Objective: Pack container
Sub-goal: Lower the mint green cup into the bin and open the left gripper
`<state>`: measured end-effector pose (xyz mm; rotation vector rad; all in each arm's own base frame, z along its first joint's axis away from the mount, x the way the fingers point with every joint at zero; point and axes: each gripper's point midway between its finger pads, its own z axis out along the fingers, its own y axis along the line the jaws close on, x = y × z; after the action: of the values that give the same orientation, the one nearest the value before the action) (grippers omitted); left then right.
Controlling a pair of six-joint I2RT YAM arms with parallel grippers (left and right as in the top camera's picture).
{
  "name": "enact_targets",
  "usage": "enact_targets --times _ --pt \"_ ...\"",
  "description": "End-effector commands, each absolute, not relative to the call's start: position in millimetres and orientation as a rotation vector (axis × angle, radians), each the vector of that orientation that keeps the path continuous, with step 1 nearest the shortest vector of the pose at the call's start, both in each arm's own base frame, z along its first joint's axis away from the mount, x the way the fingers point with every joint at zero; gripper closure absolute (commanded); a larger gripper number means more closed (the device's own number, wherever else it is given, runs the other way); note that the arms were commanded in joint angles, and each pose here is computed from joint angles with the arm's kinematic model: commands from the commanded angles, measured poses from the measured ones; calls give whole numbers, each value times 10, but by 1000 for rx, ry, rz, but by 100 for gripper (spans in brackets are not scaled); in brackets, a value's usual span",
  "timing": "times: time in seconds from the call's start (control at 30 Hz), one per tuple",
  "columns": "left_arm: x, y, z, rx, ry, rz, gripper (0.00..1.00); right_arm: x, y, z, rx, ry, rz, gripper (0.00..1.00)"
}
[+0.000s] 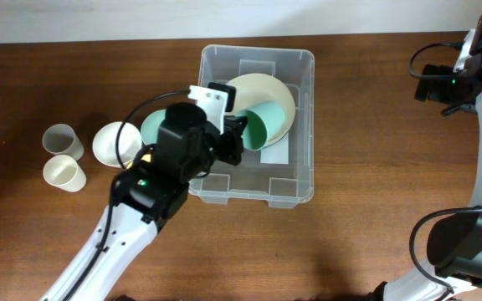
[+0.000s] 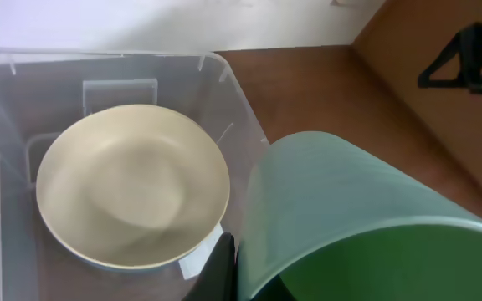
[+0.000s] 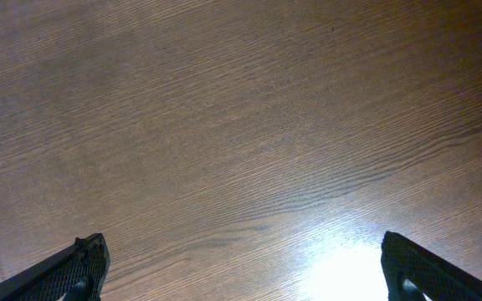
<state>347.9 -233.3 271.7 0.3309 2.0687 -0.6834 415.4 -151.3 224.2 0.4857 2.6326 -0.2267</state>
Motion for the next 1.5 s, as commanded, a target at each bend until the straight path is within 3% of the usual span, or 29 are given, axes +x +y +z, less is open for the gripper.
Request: enact_targets --times 0.0,0.43,0.7,0.83,1.13,1.47 --pt "3583 -2382 2691 381 2051 -597 99 4154 -1527 2347 501 2601 -220 1" --pt "3735 -2519 2015 446 2199 -538 99 4154 -1527 2347 501 2601 -220 1" --pt "3319 -2787 1808 769 2220 -371 99 4153 -1526 2347 501 2601 -220 1" --pt "3132 -2851 1942 923 2217 -273 99 4154 -1527 2347 501 2601 -220 1" --pt "3144 -2913 2401 919 2180 -319 99 4153 -1526 2347 501 2601 -220 1" --pt "3224 -2797 2057 925 2284 -183 99 4154 -1527 2347 501 2601 -220 1"
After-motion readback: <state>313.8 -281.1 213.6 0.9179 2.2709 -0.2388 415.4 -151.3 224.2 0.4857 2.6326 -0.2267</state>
